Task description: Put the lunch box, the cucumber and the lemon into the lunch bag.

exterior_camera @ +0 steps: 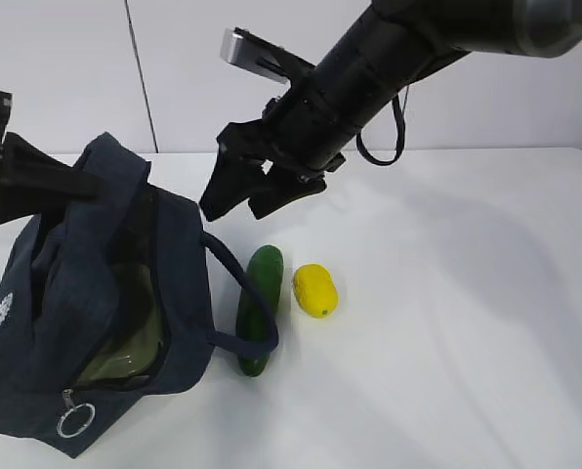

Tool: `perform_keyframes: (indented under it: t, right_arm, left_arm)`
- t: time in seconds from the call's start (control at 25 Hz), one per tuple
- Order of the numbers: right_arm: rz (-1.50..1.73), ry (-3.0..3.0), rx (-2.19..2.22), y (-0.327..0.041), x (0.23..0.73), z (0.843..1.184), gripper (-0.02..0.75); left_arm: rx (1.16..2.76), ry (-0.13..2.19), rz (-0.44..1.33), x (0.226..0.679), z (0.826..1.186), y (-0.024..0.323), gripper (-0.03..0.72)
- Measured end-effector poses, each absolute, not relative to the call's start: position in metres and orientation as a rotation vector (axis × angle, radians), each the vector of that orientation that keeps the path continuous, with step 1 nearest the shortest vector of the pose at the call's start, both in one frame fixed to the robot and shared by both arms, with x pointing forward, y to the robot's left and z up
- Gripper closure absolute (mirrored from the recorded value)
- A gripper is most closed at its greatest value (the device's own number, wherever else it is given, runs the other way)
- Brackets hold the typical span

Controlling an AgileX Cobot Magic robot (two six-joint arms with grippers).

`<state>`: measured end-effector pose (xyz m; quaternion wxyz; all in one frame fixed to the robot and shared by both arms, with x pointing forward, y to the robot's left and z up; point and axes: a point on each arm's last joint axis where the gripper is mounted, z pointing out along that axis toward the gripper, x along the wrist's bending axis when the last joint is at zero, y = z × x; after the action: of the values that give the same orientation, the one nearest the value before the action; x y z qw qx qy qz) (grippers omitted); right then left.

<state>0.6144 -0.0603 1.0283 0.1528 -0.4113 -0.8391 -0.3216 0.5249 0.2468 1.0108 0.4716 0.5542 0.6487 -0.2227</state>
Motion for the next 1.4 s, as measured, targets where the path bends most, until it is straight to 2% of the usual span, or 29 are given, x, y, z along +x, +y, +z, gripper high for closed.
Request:
perform_keyframes:
  t: [0.36,0.72,1.24,1.4]
  right_arm:
    - [-0.792,-2.443,-1.399,-0.076,0.623,1.020,0.216]
    - [-0.701,-2.326,-1.595,-0.076,0.633,0.993,0.216]
    - [-0.772,-2.302,-1.722,-0.076,0.644,0.988,0.216]
    - [-0.738,-2.212,-1.768,-0.072,0.647,0.970,0.216]
  left_arm:
    - [1.396,1.564,-0.591,0.520,1.011,0.247,0.687]
    - [1.395,1.561,-0.592,0.520,1.012,0.254,0.687]
    - [1.399,1.556,-0.598,0.519,1.012,0.254,0.687]
    - [1.399,1.556,-0.598,0.519,1.012,0.254,0.687]
